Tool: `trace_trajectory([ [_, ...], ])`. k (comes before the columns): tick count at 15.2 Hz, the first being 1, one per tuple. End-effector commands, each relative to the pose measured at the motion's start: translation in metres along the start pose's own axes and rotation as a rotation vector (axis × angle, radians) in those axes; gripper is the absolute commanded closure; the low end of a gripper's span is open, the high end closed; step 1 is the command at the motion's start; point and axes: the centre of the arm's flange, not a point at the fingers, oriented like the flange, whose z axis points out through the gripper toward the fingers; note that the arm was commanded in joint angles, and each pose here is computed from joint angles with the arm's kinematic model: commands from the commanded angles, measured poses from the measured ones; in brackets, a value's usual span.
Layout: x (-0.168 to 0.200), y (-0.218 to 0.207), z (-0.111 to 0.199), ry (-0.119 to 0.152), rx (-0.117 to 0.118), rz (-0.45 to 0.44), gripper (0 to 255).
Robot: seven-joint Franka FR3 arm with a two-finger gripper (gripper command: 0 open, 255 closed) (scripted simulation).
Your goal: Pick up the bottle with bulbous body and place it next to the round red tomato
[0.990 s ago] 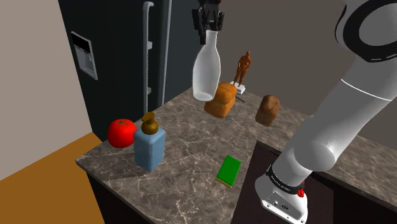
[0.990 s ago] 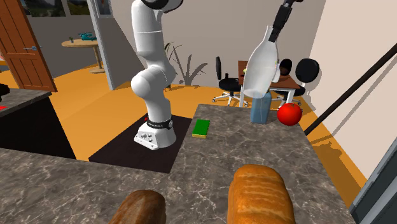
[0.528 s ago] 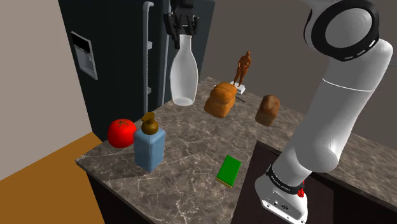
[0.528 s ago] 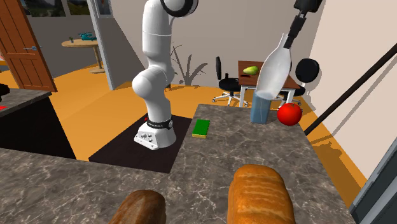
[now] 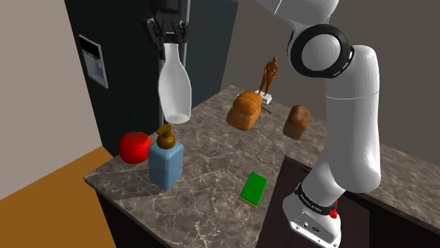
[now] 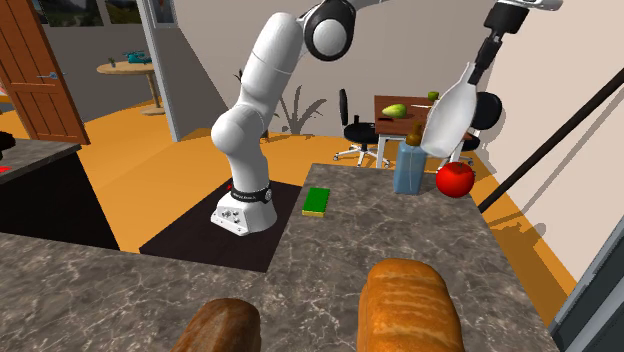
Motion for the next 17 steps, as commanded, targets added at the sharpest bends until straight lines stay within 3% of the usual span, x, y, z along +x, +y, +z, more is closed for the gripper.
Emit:
trace_trajectory([
  [1, 0.008, -0.007, 0.010, 0.002, 0.001, 0.001, 255],
  [17, 0.027, -0.009, 0.092, 0.002, 0.001, 0.001, 255],
])
